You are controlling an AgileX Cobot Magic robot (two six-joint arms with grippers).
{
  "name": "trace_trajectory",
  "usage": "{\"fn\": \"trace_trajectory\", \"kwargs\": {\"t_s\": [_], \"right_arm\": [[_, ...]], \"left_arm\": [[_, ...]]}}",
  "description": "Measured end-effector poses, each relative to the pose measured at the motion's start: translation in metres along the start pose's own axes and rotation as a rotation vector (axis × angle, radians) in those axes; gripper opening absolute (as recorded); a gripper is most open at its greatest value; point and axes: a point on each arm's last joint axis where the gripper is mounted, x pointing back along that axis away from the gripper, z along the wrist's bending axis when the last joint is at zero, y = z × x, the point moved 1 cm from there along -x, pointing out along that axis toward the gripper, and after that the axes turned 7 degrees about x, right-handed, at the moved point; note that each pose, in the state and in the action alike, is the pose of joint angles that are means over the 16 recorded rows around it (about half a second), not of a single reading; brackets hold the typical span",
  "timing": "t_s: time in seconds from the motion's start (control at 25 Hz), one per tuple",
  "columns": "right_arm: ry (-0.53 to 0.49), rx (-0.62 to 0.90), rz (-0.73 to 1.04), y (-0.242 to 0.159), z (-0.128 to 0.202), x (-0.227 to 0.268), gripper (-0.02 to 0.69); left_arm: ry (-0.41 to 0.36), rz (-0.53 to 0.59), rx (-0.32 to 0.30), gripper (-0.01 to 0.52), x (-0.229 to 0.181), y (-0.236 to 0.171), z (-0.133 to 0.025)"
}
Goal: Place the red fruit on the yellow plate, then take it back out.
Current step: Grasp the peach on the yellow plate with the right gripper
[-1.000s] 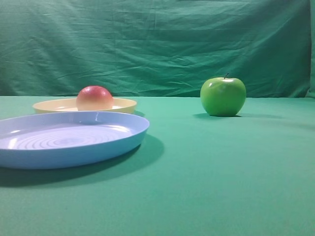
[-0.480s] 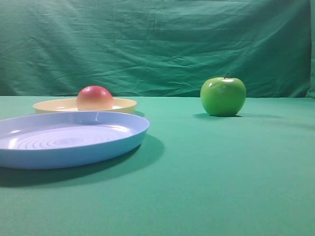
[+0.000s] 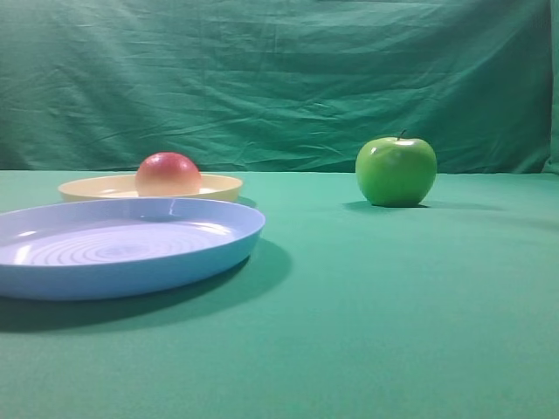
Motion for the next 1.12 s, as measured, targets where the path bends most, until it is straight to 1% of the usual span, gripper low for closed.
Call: {"fn": "trace_trajectory", "kwargs": {"t_s": [0.28,0.76,1.12], "right_arm": [[0.003,0.016,0.030,-0.0093,0.0007,-0.0032,0.000],[0.004,0.023,0.025,-0.0095,0.0009,-0.0036,0.000],[0.005,-0.017,0.010,-0.0062,0.0009,-0.0027,0.000]], "left_arm": [[0.000,0.000,-0.001,0.000,0.0000,0.0000,0.0000],[0.000,0.000,-0.001,0.000,0.0000,0.0000,0.0000],[0.000,0.000,-0.001,0.000,0.0000,0.0000,0.0000]]}}
